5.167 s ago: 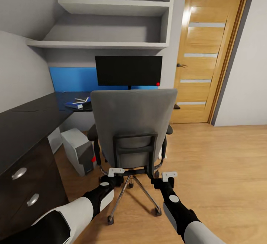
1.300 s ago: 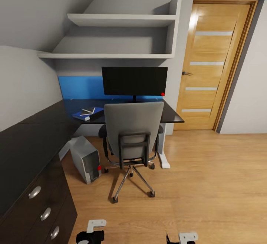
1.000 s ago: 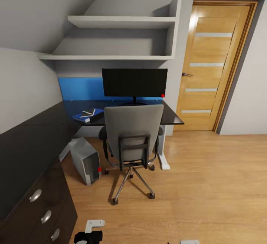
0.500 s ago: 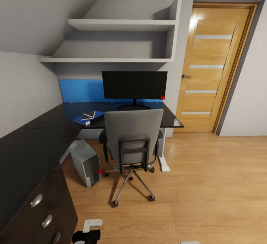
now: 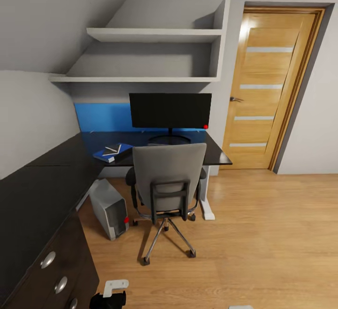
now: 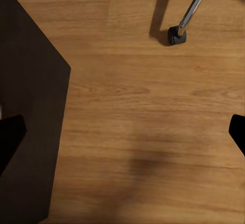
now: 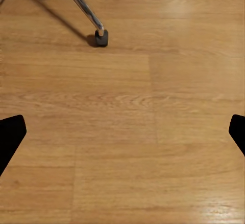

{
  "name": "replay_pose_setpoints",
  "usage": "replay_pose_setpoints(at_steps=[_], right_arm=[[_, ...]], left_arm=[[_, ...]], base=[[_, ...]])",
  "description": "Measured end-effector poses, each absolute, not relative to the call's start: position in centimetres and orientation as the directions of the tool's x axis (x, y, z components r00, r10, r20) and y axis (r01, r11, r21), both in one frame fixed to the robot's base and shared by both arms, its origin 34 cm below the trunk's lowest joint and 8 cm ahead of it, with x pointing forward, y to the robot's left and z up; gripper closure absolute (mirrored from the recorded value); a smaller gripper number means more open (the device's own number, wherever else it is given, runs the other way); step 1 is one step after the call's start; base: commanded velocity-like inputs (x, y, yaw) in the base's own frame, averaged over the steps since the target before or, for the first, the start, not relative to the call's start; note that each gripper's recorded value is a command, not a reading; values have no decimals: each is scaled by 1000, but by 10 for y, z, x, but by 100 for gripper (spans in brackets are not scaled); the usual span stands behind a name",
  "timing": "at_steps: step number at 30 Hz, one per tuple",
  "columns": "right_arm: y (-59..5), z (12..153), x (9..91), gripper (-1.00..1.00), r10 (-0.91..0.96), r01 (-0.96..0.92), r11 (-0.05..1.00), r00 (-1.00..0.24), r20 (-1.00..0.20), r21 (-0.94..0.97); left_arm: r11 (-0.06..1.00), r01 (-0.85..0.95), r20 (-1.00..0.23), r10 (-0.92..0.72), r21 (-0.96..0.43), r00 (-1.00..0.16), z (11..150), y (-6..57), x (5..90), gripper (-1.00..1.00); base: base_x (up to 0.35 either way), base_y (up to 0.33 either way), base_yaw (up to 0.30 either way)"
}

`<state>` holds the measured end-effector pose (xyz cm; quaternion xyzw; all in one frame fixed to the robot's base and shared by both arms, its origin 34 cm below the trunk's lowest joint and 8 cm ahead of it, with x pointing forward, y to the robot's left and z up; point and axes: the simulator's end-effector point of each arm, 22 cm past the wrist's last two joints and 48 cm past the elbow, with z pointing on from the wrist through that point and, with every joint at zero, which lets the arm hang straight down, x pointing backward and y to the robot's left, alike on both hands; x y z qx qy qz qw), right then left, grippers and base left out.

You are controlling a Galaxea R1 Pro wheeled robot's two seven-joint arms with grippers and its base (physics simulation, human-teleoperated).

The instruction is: In the bedroom, organize the workspace by keeping the computer under the desk, ensuring the monitor is on the desk, placing the keyboard on the desk next to the monitor, placing the mouse on the desk next to the keyboard, moving the folder from the swivel chair onto the desk next to the mouse, stacking the notebook on top of the folder with the pen on top of the notebook, and positioning the swivel chair next to the desk.

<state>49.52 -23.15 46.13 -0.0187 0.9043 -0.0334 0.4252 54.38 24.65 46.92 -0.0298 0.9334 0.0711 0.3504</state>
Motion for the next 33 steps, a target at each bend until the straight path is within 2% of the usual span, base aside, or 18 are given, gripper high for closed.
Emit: replay_pose_setpoints(at_steps=[33], right_arm=[[-232,523,501,-100,-62,-5,997,-639,-767,-76]], left_arm=[[988,-102,-620,-8,117,-785,512,248,517,-100]], base=[[0,0,0]])
